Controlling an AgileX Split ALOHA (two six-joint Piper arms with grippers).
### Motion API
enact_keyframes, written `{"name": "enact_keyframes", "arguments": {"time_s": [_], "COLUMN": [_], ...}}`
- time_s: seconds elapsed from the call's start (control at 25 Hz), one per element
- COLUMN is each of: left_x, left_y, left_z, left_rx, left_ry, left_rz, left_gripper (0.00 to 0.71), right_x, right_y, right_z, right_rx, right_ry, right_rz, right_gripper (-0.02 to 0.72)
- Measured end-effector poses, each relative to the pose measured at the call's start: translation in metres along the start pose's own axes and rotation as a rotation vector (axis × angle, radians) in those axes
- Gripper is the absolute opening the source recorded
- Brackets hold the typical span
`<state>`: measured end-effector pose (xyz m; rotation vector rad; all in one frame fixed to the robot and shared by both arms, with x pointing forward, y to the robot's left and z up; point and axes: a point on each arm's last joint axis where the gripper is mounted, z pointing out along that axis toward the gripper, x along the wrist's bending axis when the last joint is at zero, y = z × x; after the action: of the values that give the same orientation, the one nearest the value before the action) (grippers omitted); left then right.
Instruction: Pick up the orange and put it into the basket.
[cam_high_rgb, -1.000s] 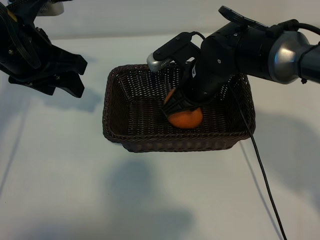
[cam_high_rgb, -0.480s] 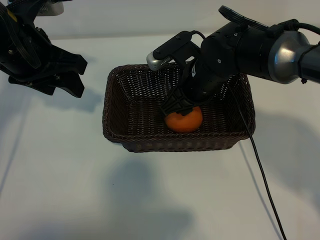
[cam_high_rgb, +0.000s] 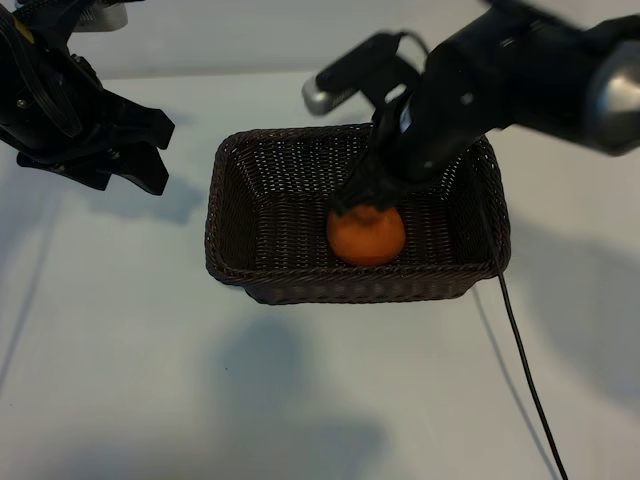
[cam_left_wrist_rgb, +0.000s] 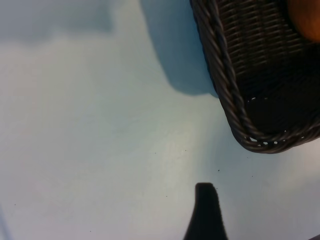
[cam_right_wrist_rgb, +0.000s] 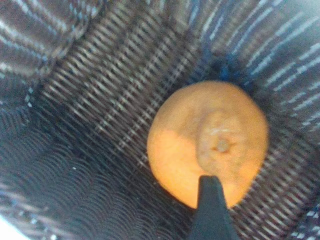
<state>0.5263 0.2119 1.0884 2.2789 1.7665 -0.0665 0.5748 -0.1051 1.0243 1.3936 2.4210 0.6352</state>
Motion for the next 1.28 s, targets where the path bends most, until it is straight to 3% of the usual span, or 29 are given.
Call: {"name": "enact_keyframes", "arguments": {"time_s": [0.32, 0.68, 1.28], "left_x": [0.0, -0.002, -0.002], "left_y": [0.0, 0.0, 0.0], "left_z": [0.0, 0.0, 0.0], "left_rx": [0.0, -0.001, -0.001], "left_ry": [-0.001, -0.024, -0.024], "left_rz": [0.0, -0.005, -0.005], "left_gripper": [0.573, 0.573, 0.573], "right_x": [-0.004, -0.011, -0.136], "right_y": [0.006, -0.003, -0.057], "right_z": [-0.074, -0.078, -0.123], "right_rx": [-0.157, -0.061, 0.163], "right_ry": [-0.021, -0.041, -0.268], "right_rz": [-0.012, 0.016, 0.371], "right_gripper": [0.485, 0.479, 0.439]}}
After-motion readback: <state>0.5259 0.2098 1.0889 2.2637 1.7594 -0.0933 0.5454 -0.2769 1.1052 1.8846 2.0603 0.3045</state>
